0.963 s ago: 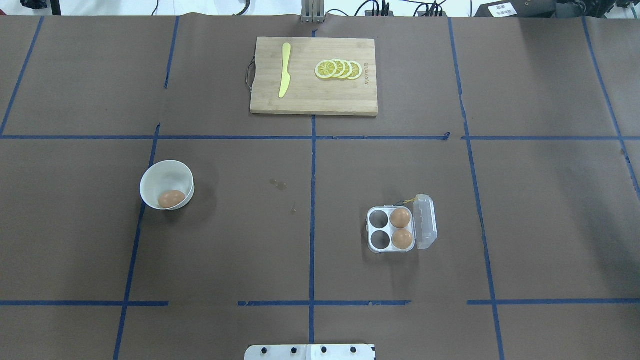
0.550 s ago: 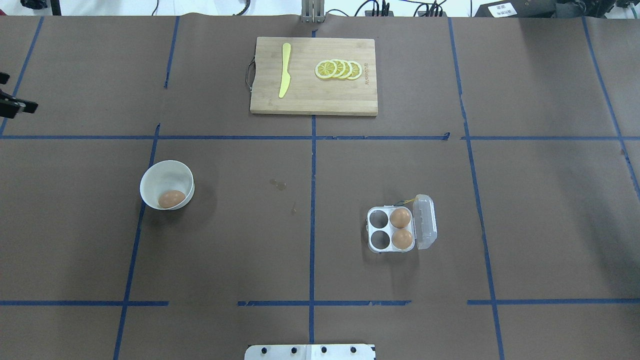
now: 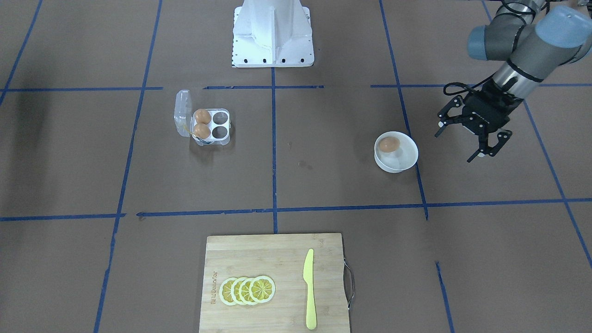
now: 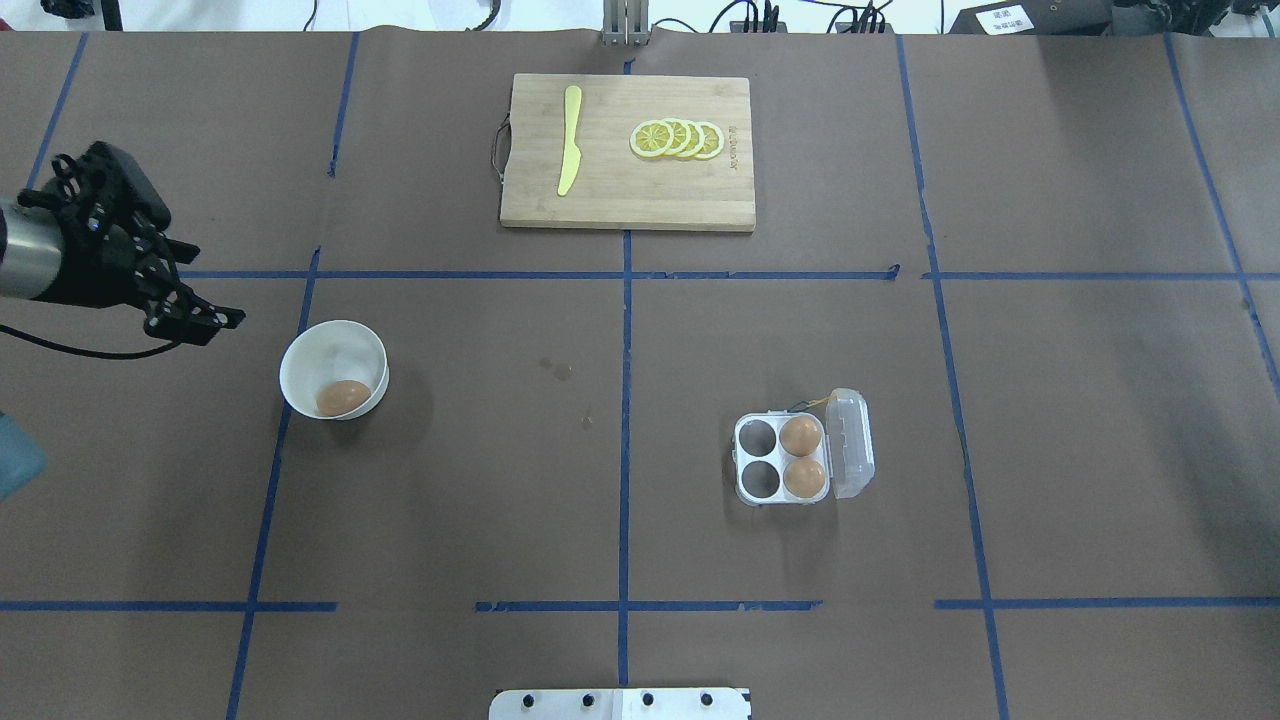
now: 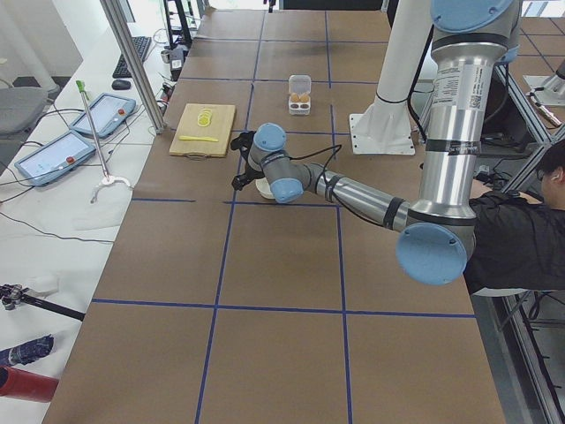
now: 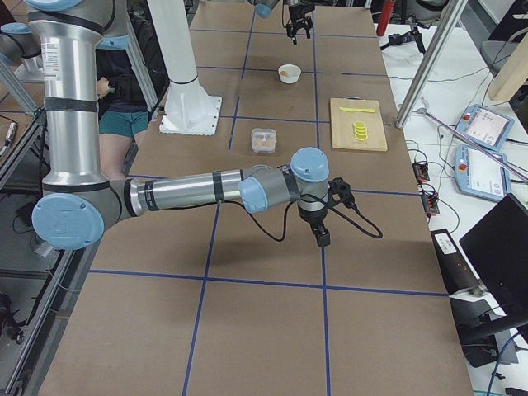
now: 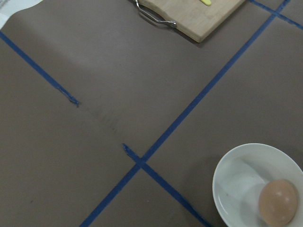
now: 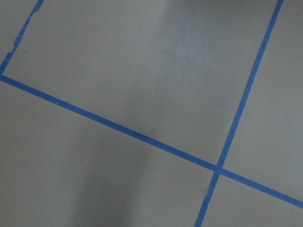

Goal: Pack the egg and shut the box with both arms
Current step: 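Reach the left gripper down into the white bowl toward the brown egg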

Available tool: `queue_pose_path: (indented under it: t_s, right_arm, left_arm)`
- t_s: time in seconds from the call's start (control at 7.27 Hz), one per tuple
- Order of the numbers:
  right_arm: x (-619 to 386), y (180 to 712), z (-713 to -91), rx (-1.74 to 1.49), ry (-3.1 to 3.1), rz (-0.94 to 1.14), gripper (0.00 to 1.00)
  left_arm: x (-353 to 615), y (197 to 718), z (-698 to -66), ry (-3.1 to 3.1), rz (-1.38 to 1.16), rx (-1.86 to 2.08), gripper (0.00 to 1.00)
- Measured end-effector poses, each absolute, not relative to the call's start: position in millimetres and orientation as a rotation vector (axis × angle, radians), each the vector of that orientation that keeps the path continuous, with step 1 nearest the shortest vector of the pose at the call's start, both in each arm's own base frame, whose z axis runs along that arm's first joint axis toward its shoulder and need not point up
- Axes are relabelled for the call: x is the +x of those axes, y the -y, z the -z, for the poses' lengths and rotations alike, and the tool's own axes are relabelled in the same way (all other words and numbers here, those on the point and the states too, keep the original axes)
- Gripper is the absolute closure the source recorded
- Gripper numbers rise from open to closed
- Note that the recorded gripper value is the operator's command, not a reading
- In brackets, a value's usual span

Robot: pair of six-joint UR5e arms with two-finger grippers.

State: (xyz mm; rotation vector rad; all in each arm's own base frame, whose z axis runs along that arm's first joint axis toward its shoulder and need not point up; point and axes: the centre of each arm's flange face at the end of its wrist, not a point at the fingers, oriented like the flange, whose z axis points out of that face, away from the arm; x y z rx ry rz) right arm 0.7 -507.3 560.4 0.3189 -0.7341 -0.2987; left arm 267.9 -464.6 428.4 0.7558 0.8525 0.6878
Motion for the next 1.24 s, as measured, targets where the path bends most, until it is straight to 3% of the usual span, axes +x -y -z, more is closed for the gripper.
queue_pose_path:
  t_s: [0.14, 0.28, 1.24]
  right_arm:
    - [1, 507, -561, 0.317, 0.734, 0.298, 0.00]
    - [1, 507, -562, 0.316, 0.734, 0.297, 0.00]
    - [1, 505, -565, 0.310, 0.734, 0.295, 0.00]
  left_arm:
    - [291, 453, -428, -0.848, -0.709, 0.757, 0.11]
    - [309, 445, -427, -0.855, -0.732, 0.756, 0.13]
    - [370, 434, -427, -0.893, -0.808, 0.716, 0.13]
